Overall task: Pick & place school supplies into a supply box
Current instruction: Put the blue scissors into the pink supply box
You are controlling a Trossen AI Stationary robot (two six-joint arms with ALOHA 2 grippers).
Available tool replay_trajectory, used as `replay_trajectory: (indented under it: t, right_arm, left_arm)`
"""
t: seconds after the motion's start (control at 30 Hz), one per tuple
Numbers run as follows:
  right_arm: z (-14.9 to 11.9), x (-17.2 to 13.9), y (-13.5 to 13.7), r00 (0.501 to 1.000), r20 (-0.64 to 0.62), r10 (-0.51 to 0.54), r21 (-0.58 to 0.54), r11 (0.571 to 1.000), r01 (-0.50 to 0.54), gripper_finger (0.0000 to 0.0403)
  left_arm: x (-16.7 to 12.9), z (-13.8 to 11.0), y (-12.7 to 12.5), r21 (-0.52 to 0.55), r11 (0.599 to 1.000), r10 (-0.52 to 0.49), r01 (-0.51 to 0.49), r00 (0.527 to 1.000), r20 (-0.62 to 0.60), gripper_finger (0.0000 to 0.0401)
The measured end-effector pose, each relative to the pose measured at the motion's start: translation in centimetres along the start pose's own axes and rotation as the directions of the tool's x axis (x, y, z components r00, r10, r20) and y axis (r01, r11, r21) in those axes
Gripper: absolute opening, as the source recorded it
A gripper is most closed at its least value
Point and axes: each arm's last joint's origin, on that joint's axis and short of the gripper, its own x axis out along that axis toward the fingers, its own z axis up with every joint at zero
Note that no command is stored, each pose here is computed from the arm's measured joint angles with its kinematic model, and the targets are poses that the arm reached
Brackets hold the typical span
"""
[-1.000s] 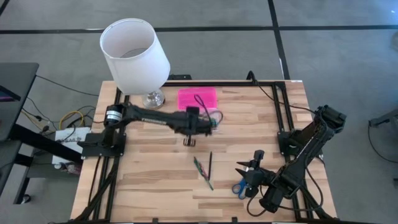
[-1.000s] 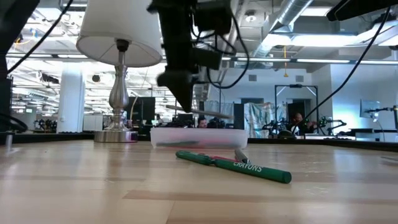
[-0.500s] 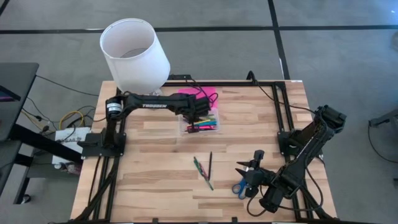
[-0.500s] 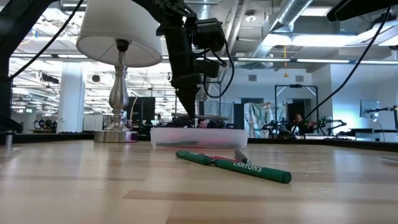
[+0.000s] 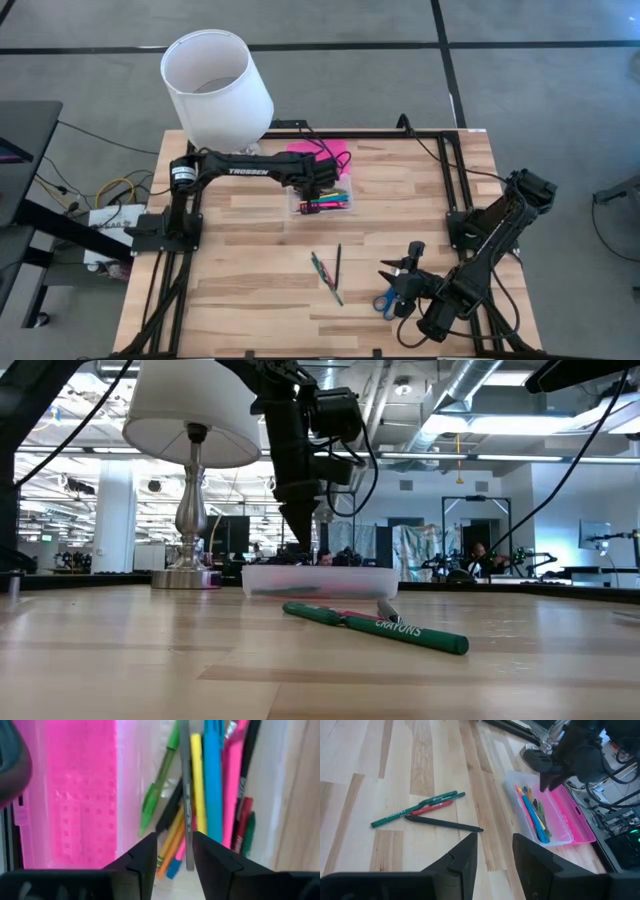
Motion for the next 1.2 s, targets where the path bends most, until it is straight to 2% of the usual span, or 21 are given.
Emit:
replay_trajectory:
  t: [0.13, 0.3, 0.43, 0.63, 0.73, 0.87, 1.07, 1.2]
  right_arm:
    - [-0.1, 0.1, 0.1, 0.999, -0.025, 0.029, 0.024, 0.999, -0.028, 0.0118]
    - [-0.3, 0.8, 0.1, 0.968, -0.173, 0.184, 0.016, 0.983, -0.185, 0.0118]
    - [-0.1, 1.7, -0.1, 0.915, -0.273, 0.296, 0.044, 0.954, -0.295, 0.0118]
    - [0.1, 2.7, -0.2, 0.802, -0.372, 0.468, 0.106, 0.879, -0.465, 0.0118]
    - [0.4, 2.7, 0.1, 0.771, -0.36, 0.525, 0.111, 0.845, -0.523, 0.0118]
    - [0.5, 2.5, 1.5, 0.75, -0.325, 0.575, 0.049, 0.803, -0.594, 0.0118]
    - [-1.3, 3.6, 4.5, 0.725, -0.403, 0.559, -0.098, 0.761, -0.641, 0.0118]
    - [-2.4, 4.7, 5.5, 0.719, -0.468, 0.514, -0.128, 0.766, -0.631, 0.0118]
  left_arm:
    - [-0.4, -0.8, -1.1, 0.026, 0.998, -0.055, 0.057, 0.994, -0.09, 0.0123]
    - [-1.4, -1.4, -4.0, 0.024, 0.983, -0.176, 0.183, 0.969, -0.175, 0.0118]
    - [-2.4, -1.4, -8.2, 0.107, 0.963, -0.227, 0.248, 0.958, -0.177, 0.0112]
    - [-4.3, -2.2, -14.7, 0.223, 0.935, -0.243, 0.277, 0.955, -0.168, 0.0108]
    - [-5.2, -2.9, -17.4, 0.249, 0.935, -0.219, 0.253, 0.963, -0.157, 0.0107]
    - [-6.4, -3.9, -20.4, 0.277, 0.949, -0.124, 0.148, 0.987, -0.104, 0.0107]
    - [-7.8, -5.5, -23.8, 0.268, 0.963, -0.014, 0.018, 1.0, -0.017, 0.0107]
    - [-8.6, -6.4, -25.4, 0.265, 0.963, 0.035, -0.043, 0.999, 0.036, 0.0107]
